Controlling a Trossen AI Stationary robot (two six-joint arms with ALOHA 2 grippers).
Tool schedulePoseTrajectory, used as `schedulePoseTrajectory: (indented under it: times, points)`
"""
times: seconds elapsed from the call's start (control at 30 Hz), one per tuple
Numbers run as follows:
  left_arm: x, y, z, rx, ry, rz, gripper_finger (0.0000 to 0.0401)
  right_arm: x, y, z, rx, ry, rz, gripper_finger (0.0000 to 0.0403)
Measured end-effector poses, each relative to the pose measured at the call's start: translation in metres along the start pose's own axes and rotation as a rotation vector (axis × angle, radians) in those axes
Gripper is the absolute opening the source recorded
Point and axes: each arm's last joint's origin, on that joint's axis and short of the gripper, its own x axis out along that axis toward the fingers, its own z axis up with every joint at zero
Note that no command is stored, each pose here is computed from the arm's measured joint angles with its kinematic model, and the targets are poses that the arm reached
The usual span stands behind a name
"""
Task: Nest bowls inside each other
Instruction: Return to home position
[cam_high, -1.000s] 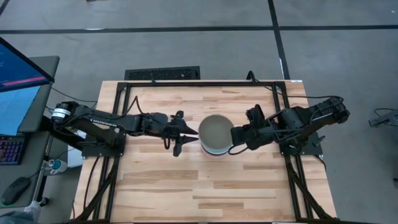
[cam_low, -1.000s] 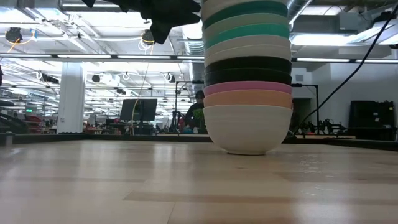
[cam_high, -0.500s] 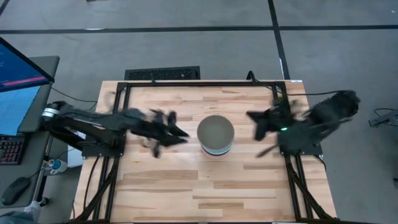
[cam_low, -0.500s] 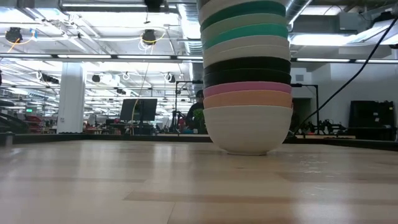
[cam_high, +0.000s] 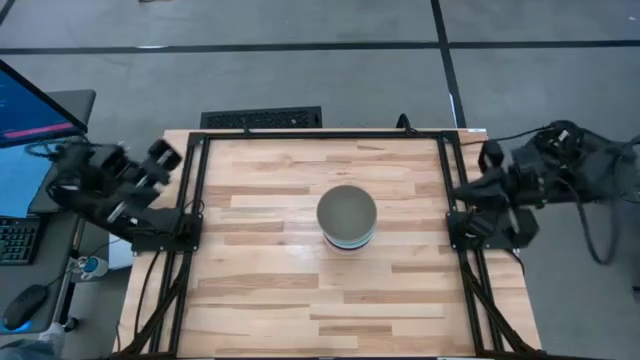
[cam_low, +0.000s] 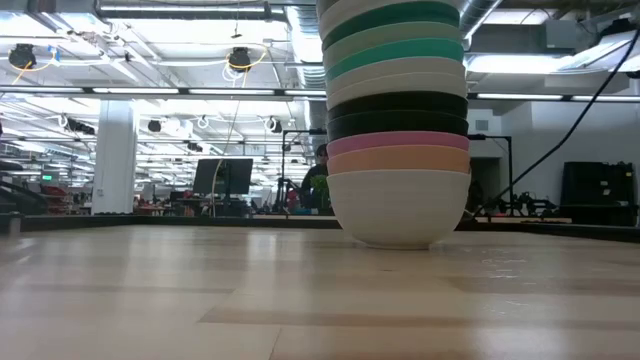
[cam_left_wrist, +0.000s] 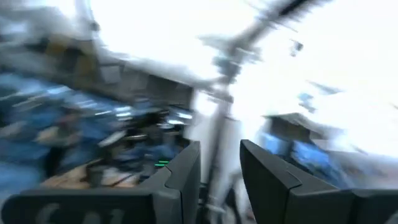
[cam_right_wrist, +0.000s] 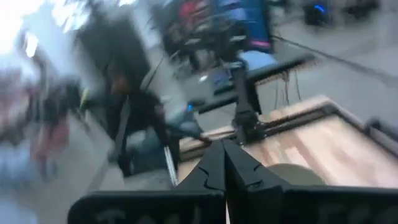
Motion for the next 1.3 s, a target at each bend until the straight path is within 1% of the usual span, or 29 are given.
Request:
schedulePoseTrajectory:
  times: [0.03,0.1,0.13,0.2,0.27,0.3,0.4,0.47,0.57,0.6,0.67,0.73,0.83,0.87,0.97,1.0,1.03,1.1,1.13,1.23,1.3]
  points:
    - [-0.009,-0.003,0.003,0.044,0.017,-0.075,0.0103,0.000,0.004,-0.003,-0.074,0.010,0.025,0.0011]
    - [-0.028,-0.007,0.006,0.112,0.070,-0.168,0.0103,-0.001,0.007,-0.004,-0.172,-0.032,0.003,0.0011]
    - [-0.037,-0.007,0.006,0.117,0.098,-0.179,0.0103,-0.002,0.007,-0.006,-0.210,-0.049,-0.018,0.0011]
    - [-0.052,-0.003,-0.002,0.094,0.123,-0.148,0.0103,-0.007,0.004,-0.017,-0.276,-0.062,-0.055,0.0011]
    - [-0.061,0.003,-0.018,0.078,0.129,-0.089,0.0103,-0.012,0.000,-0.032,-0.299,-0.063,-0.037,0.0011]
    - [-0.065,0.006,-0.027,0.083,0.122,-0.084,0.0103,-0.015,-0.003,-0.039,-0.301,-0.061,-0.011,0.0011]
    - [-0.076,0.014,-0.056,0.144,0.030,-0.131,0.0103,-0.016,-0.005,-0.062,-0.310,-0.107,0.062,0.0011]
    - [-0.084,0.020,-0.076,0.190,-0.046,-0.153,0.0103,-0.015,-0.008,-0.076,-0.362,-0.186,0.101,0.0011]
    - [-0.083,0.030,-0.111,0.261,-0.084,-0.146,0.0103,-0.015,-0.020,-0.099,-0.505,-0.370,0.248,0.0011]
    - [-0.083,0.031,-0.116,0.282,-0.109,-0.147,0.0103,-0.016,-0.027,-0.106,-0.519,-0.429,0.269,0.0011]
    - [-0.084,0.036,-0.127,0.309,-0.160,-0.107,0.0104,-0.018,-0.046,-0.121,-0.506,-0.491,0.245,0.0011]
    - [-0.087,0.042,-0.145,0.323,-0.145,-0.066,0.0110,-0.018,-0.065,-0.139,-0.520,-0.534,0.223,0.0011]
    - [-0.094,0.048,-0.158,0.341,-0.200,-0.019,0.0123,-0.016,-0.085,-0.168,-0.635,-0.621,0.235,0.0011]
    - [-0.095,0.049,-0.158,0.337,-0.210,0.016,0.0127,-0.016,-0.091,-0.177,-0.680,-0.659,0.238,0.0011]
    - [-0.093,0.052,-0.164,0.369,-0.136,0.081,0.0142,-0.013,-0.109,-0.202,-0.784,-0.717,0.196,0.0011]
    - [-0.093,0.054,-0.166,0.393,-0.117,0.110,0.0146,-0.012,-0.115,-0.211,-0.793,-0.716,0.175,0.0011]
    - [-0.093,0.055,-0.167,0.412,-0.101,0.140,0.0150,-0.011,-0.121,-0.219,-0.775,-0.711,0.158,0.0011]
    - [-0.093,0.059,-0.173,0.422,-0.039,0.201,0.0158,-0.007,-0.130,-0.234,-0.681,-0.688,0.130,0.0011]
    - [-0.093,0.061,-0.176,0.407,-0.006,0.238,0.0161,-0.003,-0.132,-0.243,-0.632,-0.657,0.104,0.0011]
    - [-0.095,0.069,-0.187,0.341,0.095,0.365,0.0168,0.011,-0.137,-0.268,-0.560,-0.573,0.008,0.0011]
    - [-0.098,0.074,-0.194,0.305,0.164,0.455,0.0171,0.017,-0.142,-0.280,-0.457,-0.545,-0.066,0.0011]
